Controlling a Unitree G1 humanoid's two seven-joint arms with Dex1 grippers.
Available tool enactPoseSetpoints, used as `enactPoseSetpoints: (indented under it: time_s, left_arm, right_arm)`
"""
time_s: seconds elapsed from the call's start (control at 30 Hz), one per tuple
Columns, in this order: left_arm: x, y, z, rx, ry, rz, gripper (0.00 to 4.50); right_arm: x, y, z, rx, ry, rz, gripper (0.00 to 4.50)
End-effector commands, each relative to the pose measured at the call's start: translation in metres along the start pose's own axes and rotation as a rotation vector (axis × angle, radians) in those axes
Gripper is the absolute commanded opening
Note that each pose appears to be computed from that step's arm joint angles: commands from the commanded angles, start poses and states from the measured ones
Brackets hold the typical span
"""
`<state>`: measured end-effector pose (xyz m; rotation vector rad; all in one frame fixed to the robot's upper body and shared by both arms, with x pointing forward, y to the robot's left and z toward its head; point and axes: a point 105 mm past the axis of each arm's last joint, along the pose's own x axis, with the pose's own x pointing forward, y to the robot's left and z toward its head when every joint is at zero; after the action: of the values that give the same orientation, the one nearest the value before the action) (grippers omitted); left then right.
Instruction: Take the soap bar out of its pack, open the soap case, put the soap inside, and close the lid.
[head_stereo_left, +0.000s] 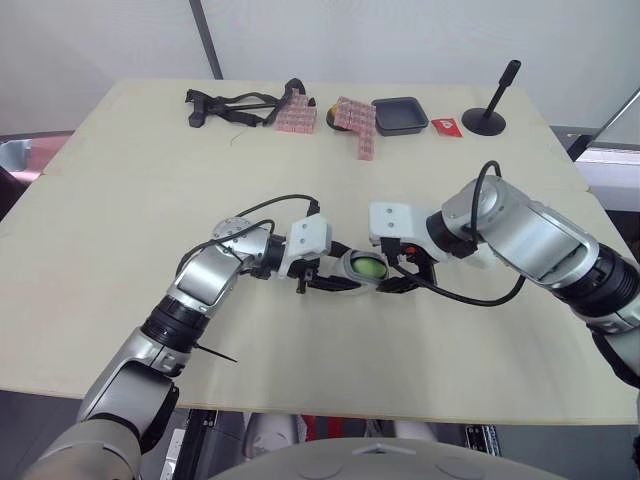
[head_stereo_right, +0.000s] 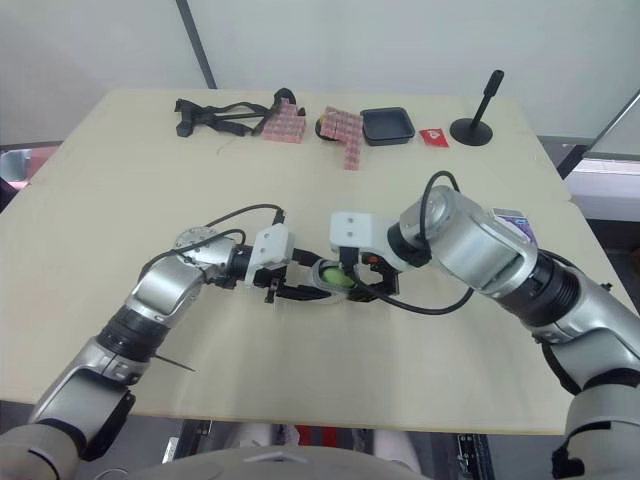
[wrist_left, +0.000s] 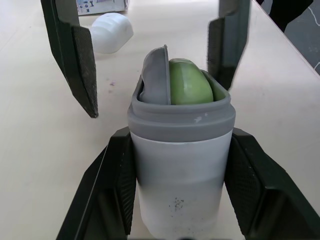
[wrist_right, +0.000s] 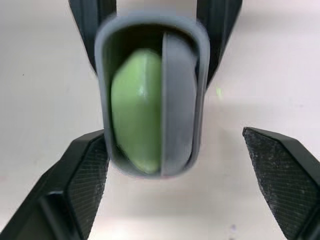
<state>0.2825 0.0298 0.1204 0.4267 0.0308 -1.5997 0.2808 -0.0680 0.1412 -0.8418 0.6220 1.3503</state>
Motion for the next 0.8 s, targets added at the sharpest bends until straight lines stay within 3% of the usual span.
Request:
enactPoseSetpoints:
  time_s: [0.03, 0.33, 0.8]
  left_arm:
    - [-0.0117, 0.0069, 0.0072, 0.040, -0.061, 0.058, 2.21]
    - [-0.0180, 0.0039, 0.0082, 0.001, -0.191, 0.118, 2.21]
    - [-0.0202, 0.0043, 0.0108, -0.030, -0.248, 0.135, 2.21]
  right_arm:
    - [-0.0118, -0.0078, -0.0017, 0.006, -0.034, -0.053, 4.45]
    - [-0.0187, -0.0077, -0.0016, 0.113, -0.231, -0.064, 4.45]
    - [-0.0216, -0.0046, -0.0006, 0.124, -0.316, -0.043, 4.45]
